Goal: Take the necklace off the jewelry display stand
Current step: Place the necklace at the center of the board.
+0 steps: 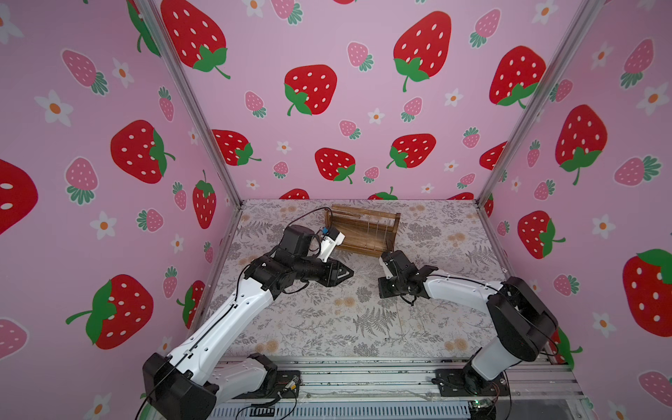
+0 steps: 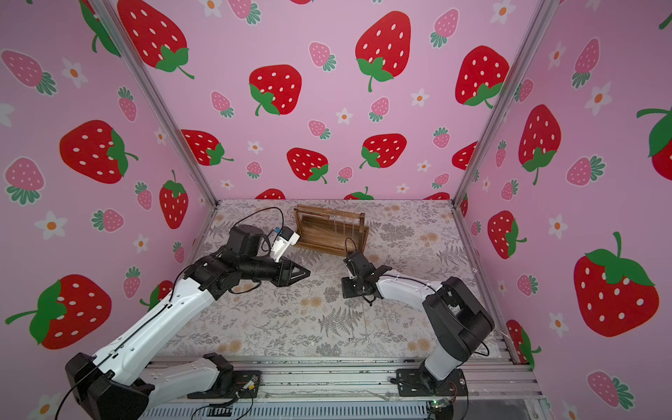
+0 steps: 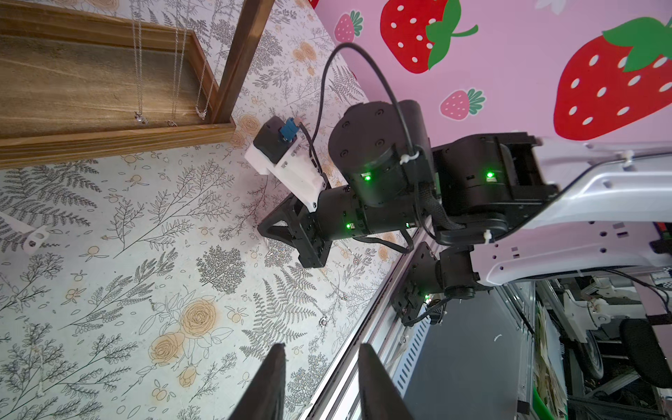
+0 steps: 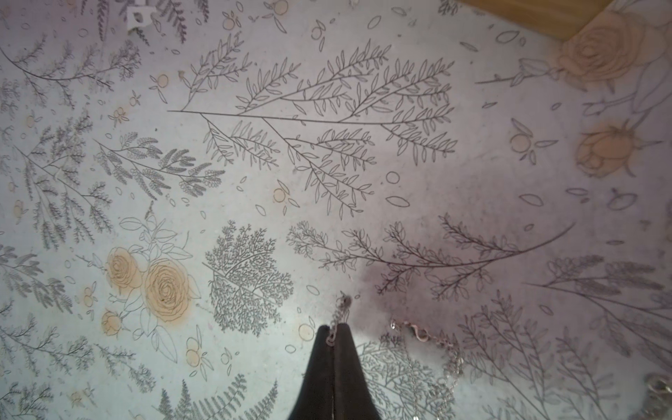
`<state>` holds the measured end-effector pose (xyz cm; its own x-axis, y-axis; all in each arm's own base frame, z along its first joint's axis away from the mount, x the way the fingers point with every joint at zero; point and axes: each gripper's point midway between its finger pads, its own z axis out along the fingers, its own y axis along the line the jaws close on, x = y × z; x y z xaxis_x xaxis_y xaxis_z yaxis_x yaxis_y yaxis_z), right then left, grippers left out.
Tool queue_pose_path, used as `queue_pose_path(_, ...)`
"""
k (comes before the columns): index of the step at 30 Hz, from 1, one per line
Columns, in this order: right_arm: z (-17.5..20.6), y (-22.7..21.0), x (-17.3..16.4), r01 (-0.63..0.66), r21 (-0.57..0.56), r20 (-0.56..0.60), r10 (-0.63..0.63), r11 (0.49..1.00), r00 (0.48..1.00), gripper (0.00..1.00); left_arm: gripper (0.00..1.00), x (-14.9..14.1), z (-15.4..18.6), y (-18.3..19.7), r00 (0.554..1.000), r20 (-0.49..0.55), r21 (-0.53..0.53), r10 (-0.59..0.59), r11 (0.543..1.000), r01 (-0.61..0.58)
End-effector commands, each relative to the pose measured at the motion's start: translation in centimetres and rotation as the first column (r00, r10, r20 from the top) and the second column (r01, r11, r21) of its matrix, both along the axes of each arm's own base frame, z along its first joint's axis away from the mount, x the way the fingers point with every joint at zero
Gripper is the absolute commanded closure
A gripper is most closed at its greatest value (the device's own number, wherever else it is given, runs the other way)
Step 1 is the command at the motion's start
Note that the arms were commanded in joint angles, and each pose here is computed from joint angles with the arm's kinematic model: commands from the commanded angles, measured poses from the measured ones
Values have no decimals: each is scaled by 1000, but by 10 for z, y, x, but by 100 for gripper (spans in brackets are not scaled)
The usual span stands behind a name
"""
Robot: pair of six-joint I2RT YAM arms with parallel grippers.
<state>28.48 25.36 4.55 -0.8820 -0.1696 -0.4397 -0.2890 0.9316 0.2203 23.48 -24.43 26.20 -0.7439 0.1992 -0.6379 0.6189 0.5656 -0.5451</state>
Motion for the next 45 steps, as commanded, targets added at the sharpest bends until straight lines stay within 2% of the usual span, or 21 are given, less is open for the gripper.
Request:
queue_pose_path(1,-1,-1,7,12,-18,8,-11,1000,1000,100,65,-3,5,-3,1000,1,-17,-26,1000,26)
queue_pose_path(26,-14,-6,17,50,-39,-11,-50,998,999,100,65,-2,-1,-8,999,-27,-26,-43,999,42)
queue_pose_path(28,-14,-6,18,51,-39,-9,-52,998,999,96,65,-2,-2,-8,999,-30,-26,-45,999,44)
queue_pose_path(33,-12,-5,18,47,-33,-7,-47,998,999,78,65,-1,0,-9,999,-28,-28,-44,999,43)
queue_pose_path(39,-10,-3,17,39,-20,-8,-39,999,999,67,65,-1,-1,-8,999,-27,-24,-45,999,44)
queue_pose_path(43,-7,-3,17,39,-13,-3,-39,999,999,66,65,0,-2,-8,999,-28,-20,-42,999,42)
queue_pose_path(45,-3,-2,16,36,-3,3,-36,999,999,62,65,0,-3,-8,999,-31,-16,-40,999,40)
